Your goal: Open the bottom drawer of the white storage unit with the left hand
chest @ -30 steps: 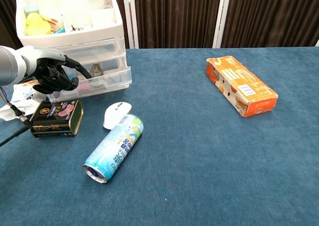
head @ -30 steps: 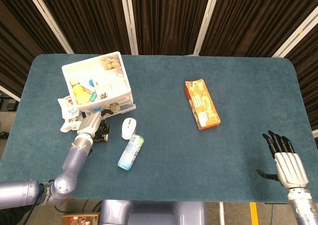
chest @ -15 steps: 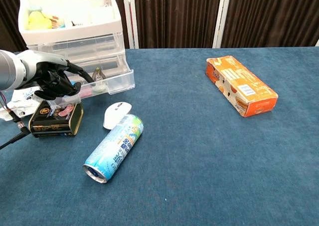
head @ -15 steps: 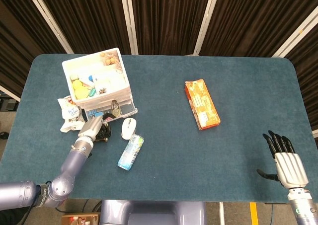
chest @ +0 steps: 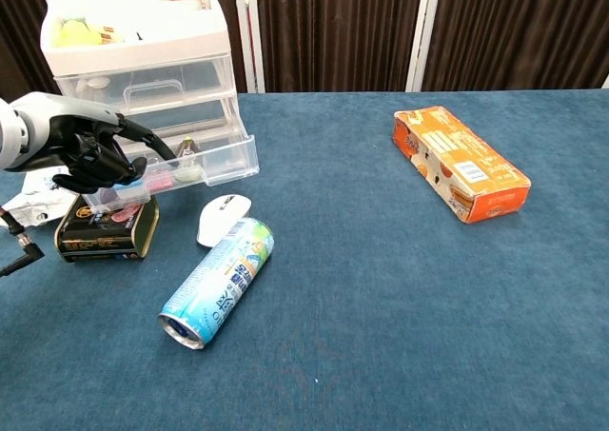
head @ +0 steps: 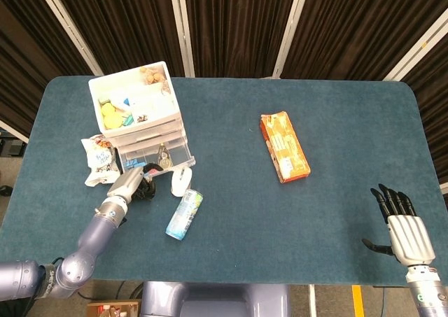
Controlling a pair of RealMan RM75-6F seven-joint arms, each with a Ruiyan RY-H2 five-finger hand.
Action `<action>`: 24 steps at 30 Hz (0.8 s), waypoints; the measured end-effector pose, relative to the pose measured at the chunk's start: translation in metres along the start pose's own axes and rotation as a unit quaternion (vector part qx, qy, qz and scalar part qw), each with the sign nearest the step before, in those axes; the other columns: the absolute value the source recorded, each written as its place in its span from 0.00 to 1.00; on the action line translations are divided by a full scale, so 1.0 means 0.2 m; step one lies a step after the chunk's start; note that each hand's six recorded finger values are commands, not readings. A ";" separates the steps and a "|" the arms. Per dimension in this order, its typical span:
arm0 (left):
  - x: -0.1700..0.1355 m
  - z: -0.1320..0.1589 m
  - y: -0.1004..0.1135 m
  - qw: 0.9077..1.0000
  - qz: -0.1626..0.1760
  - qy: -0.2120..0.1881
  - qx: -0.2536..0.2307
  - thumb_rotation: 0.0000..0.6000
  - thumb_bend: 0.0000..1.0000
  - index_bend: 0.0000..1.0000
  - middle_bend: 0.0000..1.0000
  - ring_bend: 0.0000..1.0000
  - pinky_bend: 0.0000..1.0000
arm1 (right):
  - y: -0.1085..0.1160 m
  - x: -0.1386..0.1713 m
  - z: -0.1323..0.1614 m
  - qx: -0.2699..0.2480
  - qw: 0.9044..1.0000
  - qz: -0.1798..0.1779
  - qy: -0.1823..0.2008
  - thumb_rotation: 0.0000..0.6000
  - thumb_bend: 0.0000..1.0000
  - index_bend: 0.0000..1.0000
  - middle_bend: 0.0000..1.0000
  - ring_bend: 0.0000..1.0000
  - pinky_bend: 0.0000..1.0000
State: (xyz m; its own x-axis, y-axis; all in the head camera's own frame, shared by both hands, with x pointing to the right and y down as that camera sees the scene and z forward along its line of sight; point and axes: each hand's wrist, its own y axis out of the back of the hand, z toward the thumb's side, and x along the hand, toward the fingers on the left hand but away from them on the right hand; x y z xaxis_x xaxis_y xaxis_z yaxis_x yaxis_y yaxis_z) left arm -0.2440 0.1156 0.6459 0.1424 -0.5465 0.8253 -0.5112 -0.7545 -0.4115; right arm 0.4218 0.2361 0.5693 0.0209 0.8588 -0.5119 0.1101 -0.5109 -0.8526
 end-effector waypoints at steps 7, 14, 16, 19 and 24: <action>-0.02 0.01 0.07 0.998 0.043 -0.027 0.039 1.00 0.61 0.13 1.00 0.94 0.97 | 0.00 0.00 0.00 -0.002 1.000 0.001 -0.002 1.00 0.08 0.00 0.00 0.00 0.04; -0.09 -0.02 0.15 0.992 0.090 -0.051 0.074 1.00 0.17 0.12 0.74 0.70 0.79 | 0.00 0.00 -0.01 0.001 1.000 0.001 -0.003 1.00 0.08 0.00 0.00 0.00 0.04; -0.13 -0.05 0.17 0.989 0.102 -0.056 0.088 1.00 0.13 0.12 0.59 0.55 0.72 | 0.01 0.00 -0.02 0.003 1.000 -0.001 -0.004 1.00 0.08 0.00 0.00 0.00 0.04; -0.20 -0.11 0.18 0.985 0.120 -0.061 0.111 1.00 0.12 0.12 0.32 0.28 0.50 | 0.02 -0.01 -0.03 0.006 1.000 -0.006 -0.006 1.00 0.08 0.00 0.00 0.00 0.04; -0.35 -0.27 0.21 0.965 0.176 -0.077 0.180 1.00 0.07 0.08 0.06 0.03 0.21 | 0.04 -0.02 -0.04 0.010 1.000 -0.016 -0.010 1.00 0.08 0.00 0.00 0.00 0.04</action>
State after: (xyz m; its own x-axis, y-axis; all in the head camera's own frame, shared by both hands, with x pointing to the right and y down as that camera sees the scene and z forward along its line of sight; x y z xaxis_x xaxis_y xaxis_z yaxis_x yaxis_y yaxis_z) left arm -0.3206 0.1417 0.5916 0.1518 -0.8183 0.5545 -0.2278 -0.5748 -0.7859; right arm 0.4304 0.2300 0.5654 -0.0015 0.8739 -0.4861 0.0904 -0.4840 -0.8704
